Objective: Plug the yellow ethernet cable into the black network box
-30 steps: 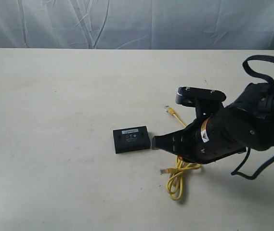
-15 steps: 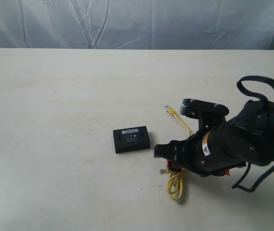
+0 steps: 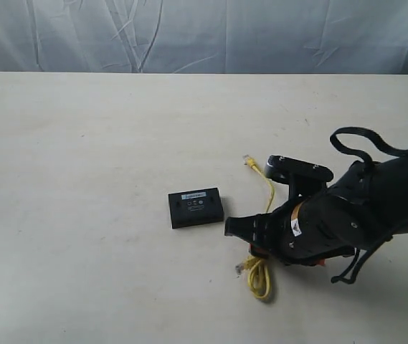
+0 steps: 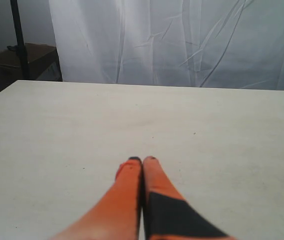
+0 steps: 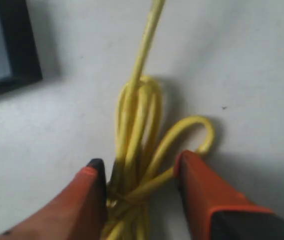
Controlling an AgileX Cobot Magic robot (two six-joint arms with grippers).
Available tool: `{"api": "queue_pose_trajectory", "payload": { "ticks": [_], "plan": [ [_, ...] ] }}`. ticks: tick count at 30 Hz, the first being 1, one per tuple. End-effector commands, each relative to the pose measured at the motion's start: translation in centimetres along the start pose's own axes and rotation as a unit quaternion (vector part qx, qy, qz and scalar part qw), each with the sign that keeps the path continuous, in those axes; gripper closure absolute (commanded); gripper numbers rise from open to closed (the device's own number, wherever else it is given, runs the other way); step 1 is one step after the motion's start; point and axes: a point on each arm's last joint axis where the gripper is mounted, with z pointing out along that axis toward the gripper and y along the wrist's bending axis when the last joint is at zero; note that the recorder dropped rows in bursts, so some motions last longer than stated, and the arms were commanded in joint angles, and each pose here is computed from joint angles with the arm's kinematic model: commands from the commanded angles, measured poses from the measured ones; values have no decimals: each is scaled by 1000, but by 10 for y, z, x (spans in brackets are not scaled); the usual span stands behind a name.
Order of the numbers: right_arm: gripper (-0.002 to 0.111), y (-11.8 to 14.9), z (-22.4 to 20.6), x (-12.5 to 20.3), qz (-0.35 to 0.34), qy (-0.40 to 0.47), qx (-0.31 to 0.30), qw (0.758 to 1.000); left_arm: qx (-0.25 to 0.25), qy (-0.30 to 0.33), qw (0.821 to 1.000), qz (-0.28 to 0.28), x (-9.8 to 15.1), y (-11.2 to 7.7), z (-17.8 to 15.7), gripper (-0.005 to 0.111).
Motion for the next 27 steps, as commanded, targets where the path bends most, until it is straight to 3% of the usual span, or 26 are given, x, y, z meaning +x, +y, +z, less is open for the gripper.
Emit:
{"api": "queue_pose_trajectory", "payload": {
  "ticks": [1, 2, 9, 17, 27],
  "plan": [
    [99, -6, 13, 7, -13, 24, 25, 999, 0, -3, 1000, -1, 1, 0, 0, 107],
    [108, -6, 13, 7, -22, 23, 25, 999, 0, -3, 1000, -1, 1, 0, 0, 107],
    [108, -4, 10, 3, -40, 10, 16, 999, 0, -3, 1000, -1, 1, 0, 0, 107],
    [108, 1, -30, -12, -75, -54, -16, 996, 0, -3, 1000, -1, 1, 0, 0, 107],
    [108, -18, -64, -31, -62, -70, 35, 995, 0, -3, 1000, -1, 1, 0, 0, 107]
  ]
}}
